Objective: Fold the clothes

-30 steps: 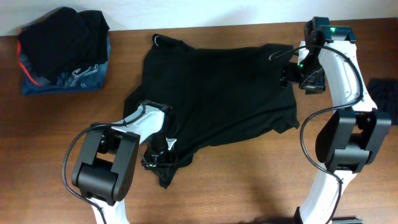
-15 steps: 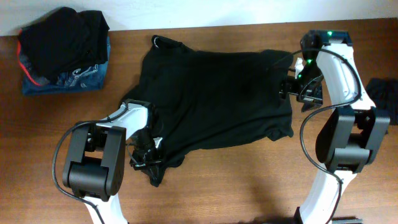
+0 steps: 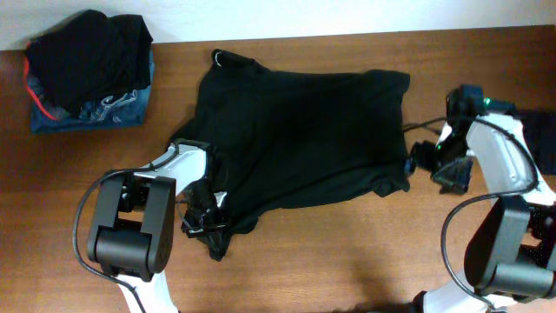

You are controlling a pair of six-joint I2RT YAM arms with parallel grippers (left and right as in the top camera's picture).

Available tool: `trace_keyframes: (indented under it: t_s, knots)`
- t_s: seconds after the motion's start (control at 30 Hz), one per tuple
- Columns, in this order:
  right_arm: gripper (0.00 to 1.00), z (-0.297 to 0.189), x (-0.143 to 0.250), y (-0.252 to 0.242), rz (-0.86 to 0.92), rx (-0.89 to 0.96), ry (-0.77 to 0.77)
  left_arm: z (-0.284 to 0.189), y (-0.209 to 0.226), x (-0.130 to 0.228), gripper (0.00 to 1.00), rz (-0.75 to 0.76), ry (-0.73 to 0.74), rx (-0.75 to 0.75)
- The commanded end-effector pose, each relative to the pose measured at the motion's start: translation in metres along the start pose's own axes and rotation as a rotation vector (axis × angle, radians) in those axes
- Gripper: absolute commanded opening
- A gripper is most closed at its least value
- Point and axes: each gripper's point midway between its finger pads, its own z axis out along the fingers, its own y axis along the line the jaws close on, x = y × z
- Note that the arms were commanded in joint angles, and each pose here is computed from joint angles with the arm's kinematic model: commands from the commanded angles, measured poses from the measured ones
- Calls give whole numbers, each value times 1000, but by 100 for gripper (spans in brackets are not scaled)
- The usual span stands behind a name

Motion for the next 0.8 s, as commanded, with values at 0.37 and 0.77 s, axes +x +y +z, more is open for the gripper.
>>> trace_keyframes:
  t_s: [0.37,0.77]
  knots:
    - [83,52,-21,37,-187,-334,-152,12,26,-16,8,-36,-29,-117]
    - [83,56,-7,55,-266,-483,-140,12,26,-15,8,-37,-27,-117]
